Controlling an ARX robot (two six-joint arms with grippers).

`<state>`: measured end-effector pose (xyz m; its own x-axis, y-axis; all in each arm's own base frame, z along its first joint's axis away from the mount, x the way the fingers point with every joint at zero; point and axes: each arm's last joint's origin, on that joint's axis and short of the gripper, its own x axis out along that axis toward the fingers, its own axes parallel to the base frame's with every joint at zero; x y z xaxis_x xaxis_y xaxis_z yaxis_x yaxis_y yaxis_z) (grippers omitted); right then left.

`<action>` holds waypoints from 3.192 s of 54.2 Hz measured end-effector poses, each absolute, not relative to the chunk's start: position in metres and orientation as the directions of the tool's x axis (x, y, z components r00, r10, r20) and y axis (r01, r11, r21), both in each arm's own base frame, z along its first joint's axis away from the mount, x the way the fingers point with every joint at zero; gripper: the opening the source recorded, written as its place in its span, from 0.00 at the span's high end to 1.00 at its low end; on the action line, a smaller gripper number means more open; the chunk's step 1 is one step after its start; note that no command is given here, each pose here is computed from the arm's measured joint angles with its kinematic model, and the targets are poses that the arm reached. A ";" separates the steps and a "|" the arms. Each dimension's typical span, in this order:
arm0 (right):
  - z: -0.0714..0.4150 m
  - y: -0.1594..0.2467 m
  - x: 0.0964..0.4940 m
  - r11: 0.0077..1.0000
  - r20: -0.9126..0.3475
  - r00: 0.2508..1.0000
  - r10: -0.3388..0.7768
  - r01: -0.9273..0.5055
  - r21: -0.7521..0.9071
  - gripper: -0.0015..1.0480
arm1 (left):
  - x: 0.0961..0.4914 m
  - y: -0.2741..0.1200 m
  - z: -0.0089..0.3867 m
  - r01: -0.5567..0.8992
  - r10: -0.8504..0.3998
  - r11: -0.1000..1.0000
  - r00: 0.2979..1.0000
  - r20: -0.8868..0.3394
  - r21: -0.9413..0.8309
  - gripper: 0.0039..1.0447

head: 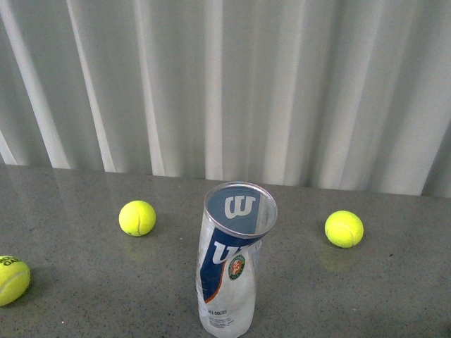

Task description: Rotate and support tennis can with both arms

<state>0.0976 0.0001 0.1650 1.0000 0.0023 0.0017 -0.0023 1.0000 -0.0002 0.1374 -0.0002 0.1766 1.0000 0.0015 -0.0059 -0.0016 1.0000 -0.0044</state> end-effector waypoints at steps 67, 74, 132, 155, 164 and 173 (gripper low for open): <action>0.165 0.000 0.098 1.000 0.002 1.000 0.002 -0.002 0.000 0.07 | 0.097 0.000 0.171 0.002 -0.002 1.000 1.000 0.017 -0.004 0.97; 0.165 0.000 0.098 1.000 0.002 1.000 0.002 -0.002 0.000 0.07 | 0.096 0.000 0.172 0.002 -0.002 1.000 1.000 0.022 -0.004 0.97; 0.165 0.000 0.098 1.000 0.002 1.000 0.002 -0.002 0.000 0.07 | 0.096 0.000 0.172 0.002 -0.002 1.000 1.000 0.023 -0.004 0.06; 0.165 0.000 0.098 1.000 0.002 1.000 0.002 -0.002 0.000 0.07 | 0.096 0.000 0.172 0.003 -0.003 1.000 1.000 0.023 -0.004 0.06; 0.165 0.000 0.098 1.000 0.002 1.000 0.002 -0.002 0.000 0.07 | 0.096 0.000 0.172 0.002 -0.002 1.000 1.000 0.023 -0.004 0.06; 0.165 0.000 0.098 1.000 0.002 1.000 0.002 -0.002 0.000 0.07 | 0.096 0.000 0.172 0.003 -0.003 1.000 1.000 0.023 -0.004 0.06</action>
